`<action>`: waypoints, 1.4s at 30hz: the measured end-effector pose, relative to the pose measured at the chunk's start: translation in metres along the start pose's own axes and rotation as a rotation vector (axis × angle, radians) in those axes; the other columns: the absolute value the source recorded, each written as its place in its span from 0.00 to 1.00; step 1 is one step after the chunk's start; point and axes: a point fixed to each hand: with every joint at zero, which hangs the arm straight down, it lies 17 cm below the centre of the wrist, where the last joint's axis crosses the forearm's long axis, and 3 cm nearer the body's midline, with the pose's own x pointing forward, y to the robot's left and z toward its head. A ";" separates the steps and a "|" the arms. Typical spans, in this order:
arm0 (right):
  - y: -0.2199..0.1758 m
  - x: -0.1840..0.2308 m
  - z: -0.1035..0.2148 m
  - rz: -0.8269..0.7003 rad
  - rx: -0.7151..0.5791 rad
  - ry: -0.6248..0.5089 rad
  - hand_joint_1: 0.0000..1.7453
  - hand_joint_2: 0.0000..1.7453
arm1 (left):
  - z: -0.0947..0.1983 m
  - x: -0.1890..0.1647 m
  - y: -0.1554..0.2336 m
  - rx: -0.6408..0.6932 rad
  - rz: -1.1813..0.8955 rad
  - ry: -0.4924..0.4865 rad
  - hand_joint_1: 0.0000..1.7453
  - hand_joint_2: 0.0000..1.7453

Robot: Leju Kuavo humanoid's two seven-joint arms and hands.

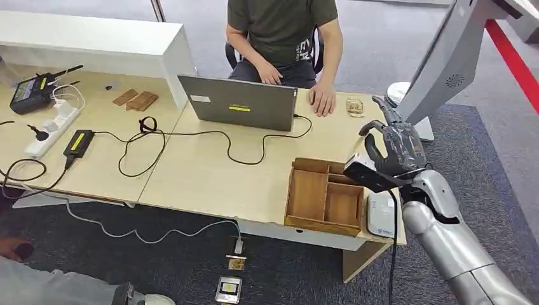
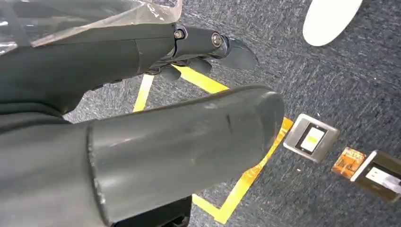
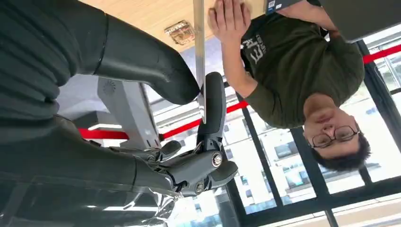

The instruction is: Pass the card to the sensor for recognition and then transmit it.

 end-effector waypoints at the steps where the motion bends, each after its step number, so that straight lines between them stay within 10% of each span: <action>1: 0.000 0.000 0.000 0.000 -0.001 -0.001 1.00 1.00 | 0.000 0.000 0.000 0.000 0.000 0.000 0.00 0.00; 27: 0.011 0.010 -0.090 0.384 0.181 0.012 1.00 1.00 | 0.005 0.013 -0.024 -0.118 -0.114 -0.088 0.00 0.00; 42: 0.017 -0.029 -0.086 0.514 0.324 0.124 1.00 1.00 | 0.007 0.008 -0.030 -0.147 -0.173 -0.092 0.00 0.00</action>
